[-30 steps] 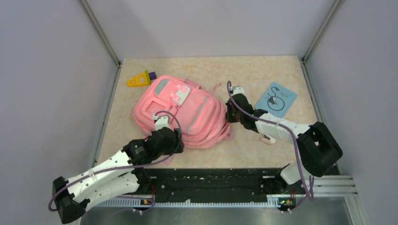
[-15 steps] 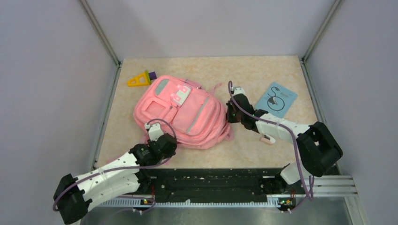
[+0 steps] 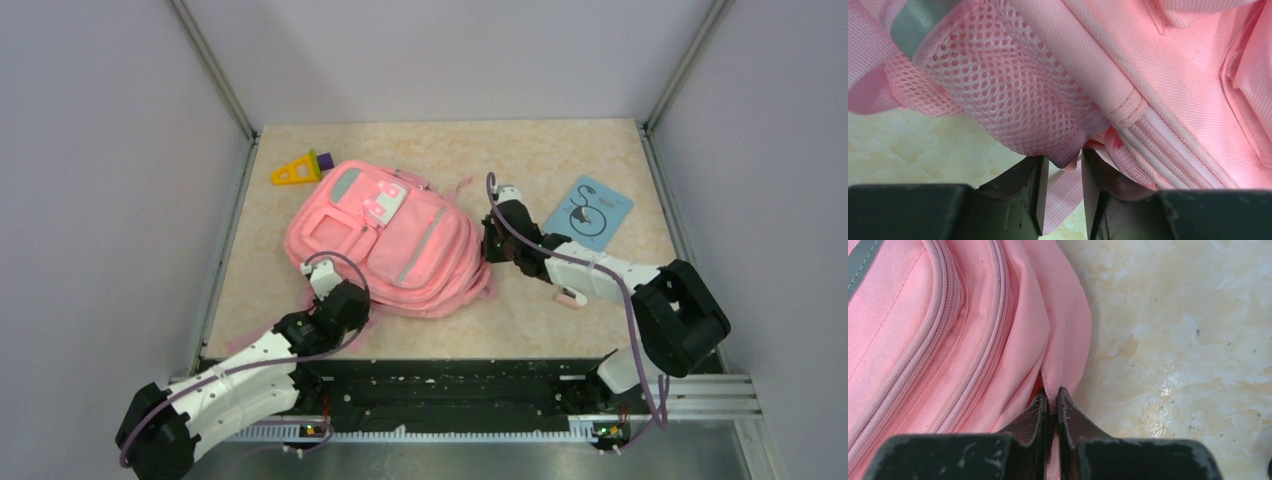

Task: Pack the student bag
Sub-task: Zip the student bag at the center of the board.

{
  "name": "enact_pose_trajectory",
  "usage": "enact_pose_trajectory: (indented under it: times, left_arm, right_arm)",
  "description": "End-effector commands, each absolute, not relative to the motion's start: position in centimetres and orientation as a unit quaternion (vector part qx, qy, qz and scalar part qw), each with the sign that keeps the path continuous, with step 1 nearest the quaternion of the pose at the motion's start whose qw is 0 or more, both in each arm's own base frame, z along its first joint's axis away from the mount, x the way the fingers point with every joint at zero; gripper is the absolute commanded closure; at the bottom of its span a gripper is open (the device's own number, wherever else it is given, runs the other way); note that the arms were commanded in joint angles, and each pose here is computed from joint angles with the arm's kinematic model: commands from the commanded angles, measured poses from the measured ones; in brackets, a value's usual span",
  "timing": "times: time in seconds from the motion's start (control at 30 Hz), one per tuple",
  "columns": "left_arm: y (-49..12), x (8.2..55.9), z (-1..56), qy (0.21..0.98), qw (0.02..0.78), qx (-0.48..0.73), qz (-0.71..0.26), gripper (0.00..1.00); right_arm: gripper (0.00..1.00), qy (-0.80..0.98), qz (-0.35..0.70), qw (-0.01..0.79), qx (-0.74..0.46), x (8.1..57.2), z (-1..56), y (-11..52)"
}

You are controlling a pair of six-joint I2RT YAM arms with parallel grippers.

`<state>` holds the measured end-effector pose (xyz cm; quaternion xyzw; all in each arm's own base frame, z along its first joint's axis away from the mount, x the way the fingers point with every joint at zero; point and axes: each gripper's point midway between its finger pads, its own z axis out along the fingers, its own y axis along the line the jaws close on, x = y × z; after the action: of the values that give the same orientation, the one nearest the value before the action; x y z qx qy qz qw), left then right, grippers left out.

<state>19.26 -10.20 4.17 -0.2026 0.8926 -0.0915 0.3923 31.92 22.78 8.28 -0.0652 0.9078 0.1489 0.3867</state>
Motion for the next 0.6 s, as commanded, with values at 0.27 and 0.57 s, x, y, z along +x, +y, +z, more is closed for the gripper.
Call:
enact_pose_trajectory:
  times: [0.27, 0.57]
  left_arm:
    - [-11.4, 19.5, 4.2, 0.891, 0.384, -0.204, -0.132, 0.96]
    - [-13.6, 17.8, 4.1, 0.92, 0.318, -0.163, -0.163, 1.0]
  right_arm:
    - [1.0, 0.895, 0.19, 0.4, -0.057, 32.7, 9.9, 24.2]
    - [1.0, 0.896, 0.193, 0.396, -0.057, 32.6, 9.7, 24.5]
